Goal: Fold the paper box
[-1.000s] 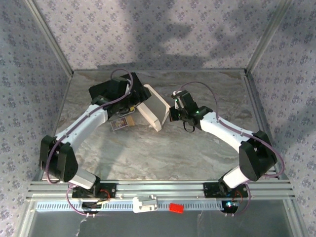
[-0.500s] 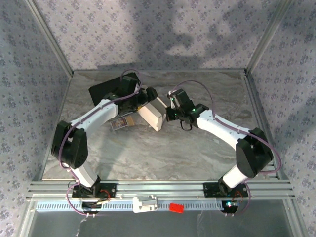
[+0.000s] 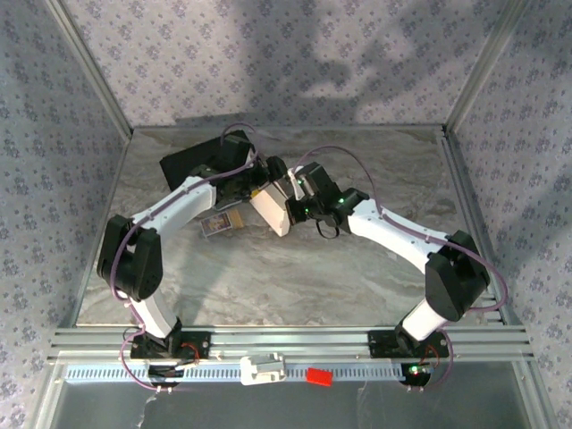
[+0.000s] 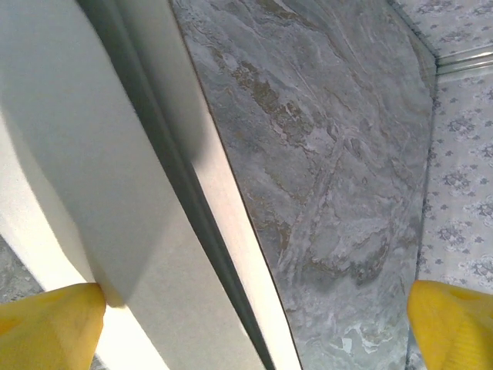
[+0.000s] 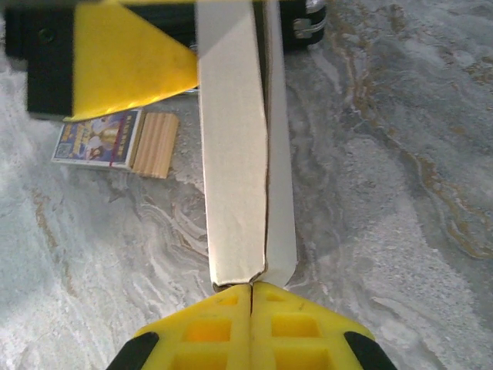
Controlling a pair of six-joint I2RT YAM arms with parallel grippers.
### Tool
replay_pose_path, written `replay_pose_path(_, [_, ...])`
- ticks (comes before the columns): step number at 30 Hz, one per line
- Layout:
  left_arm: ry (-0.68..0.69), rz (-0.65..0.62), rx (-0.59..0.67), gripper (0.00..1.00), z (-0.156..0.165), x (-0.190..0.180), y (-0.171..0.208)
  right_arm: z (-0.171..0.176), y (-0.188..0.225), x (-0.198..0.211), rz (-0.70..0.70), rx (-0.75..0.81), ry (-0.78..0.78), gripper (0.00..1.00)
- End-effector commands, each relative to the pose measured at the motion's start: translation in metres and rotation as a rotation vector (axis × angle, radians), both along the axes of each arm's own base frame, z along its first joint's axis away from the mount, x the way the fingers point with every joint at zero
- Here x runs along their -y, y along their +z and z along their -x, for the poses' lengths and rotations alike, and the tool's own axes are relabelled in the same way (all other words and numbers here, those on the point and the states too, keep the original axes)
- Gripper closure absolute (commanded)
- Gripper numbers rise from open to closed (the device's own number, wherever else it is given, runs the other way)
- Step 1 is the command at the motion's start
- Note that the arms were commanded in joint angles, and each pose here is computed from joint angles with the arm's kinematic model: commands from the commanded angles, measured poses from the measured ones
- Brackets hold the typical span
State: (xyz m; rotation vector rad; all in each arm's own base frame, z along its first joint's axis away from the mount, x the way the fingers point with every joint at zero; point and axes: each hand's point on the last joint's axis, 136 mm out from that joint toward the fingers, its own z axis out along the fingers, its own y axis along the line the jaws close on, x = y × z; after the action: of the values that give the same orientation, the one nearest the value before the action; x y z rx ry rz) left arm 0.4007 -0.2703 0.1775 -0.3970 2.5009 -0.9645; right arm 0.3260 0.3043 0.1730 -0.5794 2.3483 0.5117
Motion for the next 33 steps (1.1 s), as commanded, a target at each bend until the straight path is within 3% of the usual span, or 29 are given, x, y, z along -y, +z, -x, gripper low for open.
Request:
replay_pose_path(1, [-0.037,-0.003,-0.065,0.00,0.007,0.003,-0.006,0.002,0.003,-0.010,-0.014,0.015,0.041,1.00])
replay_pose_path(5, [-0.058,-0.067,-0.135,0.03,0.013,-0.003,-0.012,-0.001,0.004,-0.009,-0.003,0.024,0.026,1.00])
replay_pose_path(11, [-0.021,0.012,-0.184,0.20,0.017,0.003,-0.014,-0.002,0.005,-0.005,0.028,0.042,0.013,1.00])
replay_pose_path(18, [0.064,-0.015,-0.291,0.40,0.027,-0.004,-0.026,-0.006,0.011,0.015,0.081,0.094,-0.024,1.00])
replay_pose_path(24, [0.122,-0.026,-0.328,0.45,0.036,-0.014,-0.029,-0.003,0.016,0.006,0.038,0.083,-0.013,1.00])
replay_pose_path(26, [0.134,-0.013,-0.331,0.48,0.038,-0.014,-0.032,-0.001,0.020,0.004,0.000,0.059,-0.032,0.87])
replay_pose_path(30, [0.168,0.016,-0.334,0.52,0.038,-0.014,-0.038,0.004,0.045,0.016,-0.114,0.000,-0.135,0.50])
replay_pose_path(33, [0.173,0.014,-0.324,0.52,0.036,-0.014,-0.036,0.004,0.066,0.031,-0.206,-0.039,-0.213,0.37])
